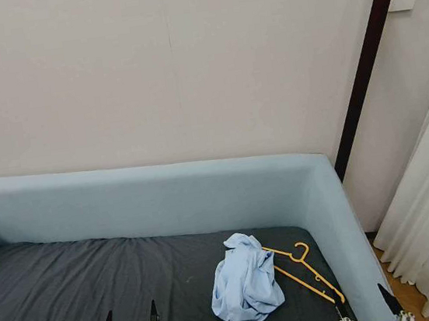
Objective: Pick up the clothes from the sofa and hang them on the clothes hanger.
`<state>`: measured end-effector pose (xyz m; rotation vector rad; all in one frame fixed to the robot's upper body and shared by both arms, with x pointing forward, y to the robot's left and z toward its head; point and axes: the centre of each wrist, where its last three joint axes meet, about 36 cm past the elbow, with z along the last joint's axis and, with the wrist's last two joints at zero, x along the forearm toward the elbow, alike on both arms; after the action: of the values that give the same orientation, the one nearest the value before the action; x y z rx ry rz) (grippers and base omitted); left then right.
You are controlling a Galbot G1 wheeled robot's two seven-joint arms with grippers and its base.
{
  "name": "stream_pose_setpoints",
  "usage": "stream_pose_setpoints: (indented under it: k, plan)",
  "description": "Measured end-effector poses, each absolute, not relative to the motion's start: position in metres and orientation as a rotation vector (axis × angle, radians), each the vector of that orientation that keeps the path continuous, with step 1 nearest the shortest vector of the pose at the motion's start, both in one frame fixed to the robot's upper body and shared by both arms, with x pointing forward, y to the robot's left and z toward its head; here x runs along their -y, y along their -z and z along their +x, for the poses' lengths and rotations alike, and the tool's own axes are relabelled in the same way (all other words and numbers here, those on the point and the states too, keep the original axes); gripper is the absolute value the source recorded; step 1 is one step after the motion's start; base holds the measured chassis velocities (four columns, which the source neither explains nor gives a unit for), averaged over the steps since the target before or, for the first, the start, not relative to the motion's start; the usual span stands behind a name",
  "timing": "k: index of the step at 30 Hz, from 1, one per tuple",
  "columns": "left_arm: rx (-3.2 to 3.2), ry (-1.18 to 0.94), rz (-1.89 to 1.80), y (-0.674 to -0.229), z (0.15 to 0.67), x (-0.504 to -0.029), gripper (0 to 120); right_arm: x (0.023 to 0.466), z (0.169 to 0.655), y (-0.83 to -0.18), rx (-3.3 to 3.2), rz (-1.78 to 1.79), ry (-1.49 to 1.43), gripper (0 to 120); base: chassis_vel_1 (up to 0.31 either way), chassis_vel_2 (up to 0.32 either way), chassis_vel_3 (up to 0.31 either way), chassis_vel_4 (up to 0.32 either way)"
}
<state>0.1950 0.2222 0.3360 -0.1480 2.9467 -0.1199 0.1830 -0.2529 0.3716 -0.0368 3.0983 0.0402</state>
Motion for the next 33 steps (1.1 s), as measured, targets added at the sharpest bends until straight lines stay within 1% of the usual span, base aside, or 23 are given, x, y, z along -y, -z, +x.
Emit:
stream_pose_setpoints:
  k: [6,12,15,16,20,21,26,28,32,33]
  plan:
    - [-2.960,0.113,-0.155,-0.331,0.192,-0.224,100,0.251,0.189,-0.368,-3.157,-0.087,-0.084,100,0.000,0.000,0.000,0.000]
    - [-2.974,0.108,-0.159,-0.325,0.186,-0.223,100,0.259,0.209,-0.375,-3.243,-0.184,-0.170,100,0.000,0.000,0.000,0.000]
    - [-2.985,0.107,-0.140,-0.318,0.183,-0.221,99,0.272,0.228,-0.379,-3.303,-0.238,-0.216,100,0.000,0.000,0.000,0.000]
    - [-2.985,0.107,-0.140,-0.318,0.183,-0.221,99,0.272,0.228,-0.379,-3.303,-0.238,-0.216,100,0.000,0.000,0.000,0.000]
    - [-3.005,0.103,-0.105,-0.309,0.183,-0.220,99,0.291,0.267,-0.390,-3.376,-0.330,-0.283,100,0.000,0.000,0.000,0.000]
    - [-3.005,0.103,-0.105,-0.309,0.183,-0.220,99,0.291,0.267,-0.390,-3.376,-0.330,-0.283,100,0.000,0.000,0.000,0.000]
    - [-3.020,0.110,-0.078,-0.305,0.185,-0.221,99,0.307,0.320,-0.409,-3.463,-0.420,-0.283,100,0.000,0.000,0.000,0.000]
    - [-3.025,0.111,-0.081,-0.304,0.184,-0.222,99,0.307,0.328,-0.410,-3.478,-0.443,-0.290,100,0.000,0.000,0.000,0.000]
    - [-3.027,0.107,-0.096,-0.302,0.179,-0.225,98,0.299,0.375,-0.407,-3.560,-0.576,-0.316,100,0.000,0.000,0.000,0.000]
    - [-3.027,0.107,-0.096,-0.302,0.179,-0.225,98,0.299,0.375,-0.407,-3.560,-0.576,-0.316,100,0.000,0.000,0.000,0.000]
